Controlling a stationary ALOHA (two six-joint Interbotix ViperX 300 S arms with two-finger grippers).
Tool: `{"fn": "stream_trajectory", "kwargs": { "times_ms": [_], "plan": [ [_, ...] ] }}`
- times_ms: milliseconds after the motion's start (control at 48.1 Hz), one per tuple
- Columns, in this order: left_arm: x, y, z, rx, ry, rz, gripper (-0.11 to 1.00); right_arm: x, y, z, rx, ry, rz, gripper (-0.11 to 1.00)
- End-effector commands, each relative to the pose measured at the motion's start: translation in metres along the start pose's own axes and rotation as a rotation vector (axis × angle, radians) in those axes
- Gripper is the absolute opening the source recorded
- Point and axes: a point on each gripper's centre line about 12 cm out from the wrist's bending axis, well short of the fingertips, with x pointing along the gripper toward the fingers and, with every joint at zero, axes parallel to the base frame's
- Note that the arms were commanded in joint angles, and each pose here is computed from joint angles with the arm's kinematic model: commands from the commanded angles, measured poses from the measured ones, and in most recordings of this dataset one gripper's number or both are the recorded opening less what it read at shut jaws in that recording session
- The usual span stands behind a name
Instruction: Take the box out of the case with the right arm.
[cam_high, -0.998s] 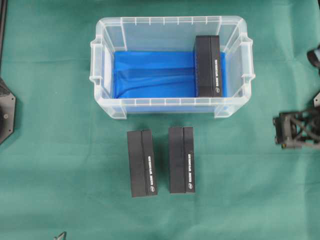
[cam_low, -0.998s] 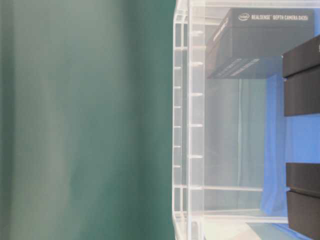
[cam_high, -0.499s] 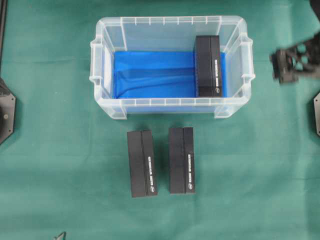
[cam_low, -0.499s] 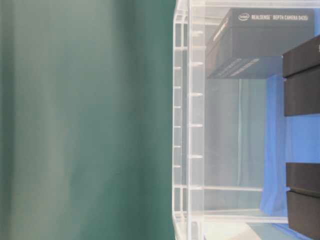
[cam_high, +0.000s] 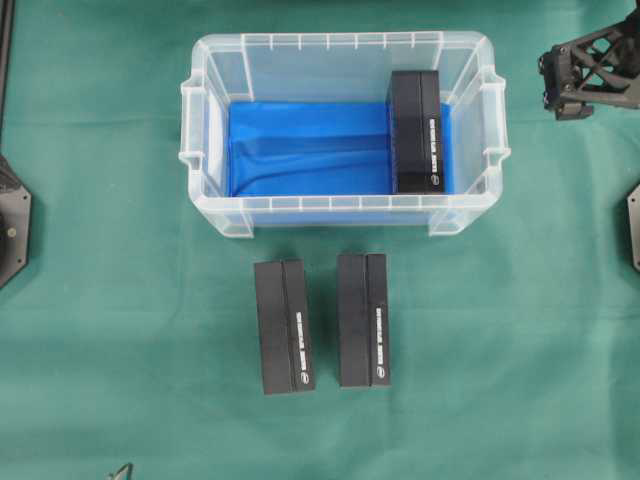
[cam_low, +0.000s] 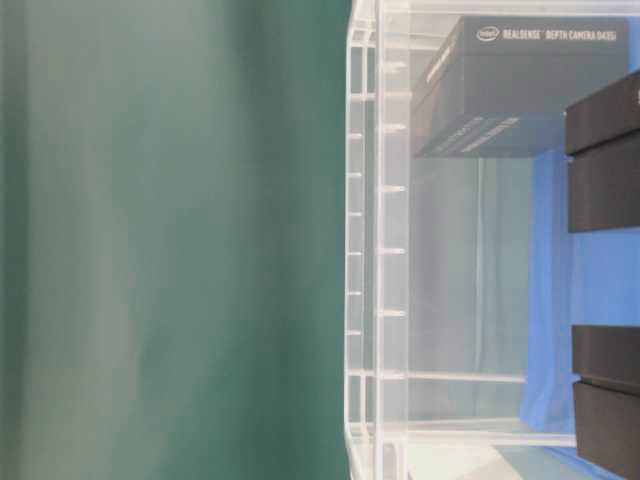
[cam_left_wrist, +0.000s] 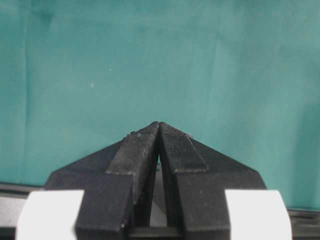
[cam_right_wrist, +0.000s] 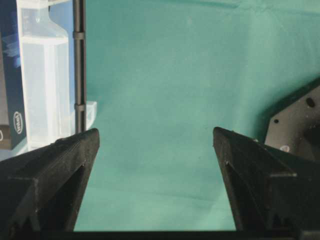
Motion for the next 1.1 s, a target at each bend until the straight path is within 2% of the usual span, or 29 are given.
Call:
{"fn": "stream_trajectory", "kwargs": {
  "times_ms": [0, 936, 1082],
  "plan": [
    [-0.006, 0.0001, 0.0046, -0.001, -0.023, -0.001, 0.0, -0.0039, 0.0013, 0.001, 0.002, -0.003, 0.018, 0.89],
    [-0.0065, 0.0003, 0.0051, -0.004, -0.026, -0.001, 0.0, -0.0043, 0.0013, 0.0009, 0.003, -0.001, 0.018, 0.89],
    [-0.0061, 0.0002, 0.0051, -0.003, -0.023, 0.0, 0.0, -0.0062, 0.0039, 0.0003, 0.007, 0.008, 0.034, 0.89]
  ]
}}
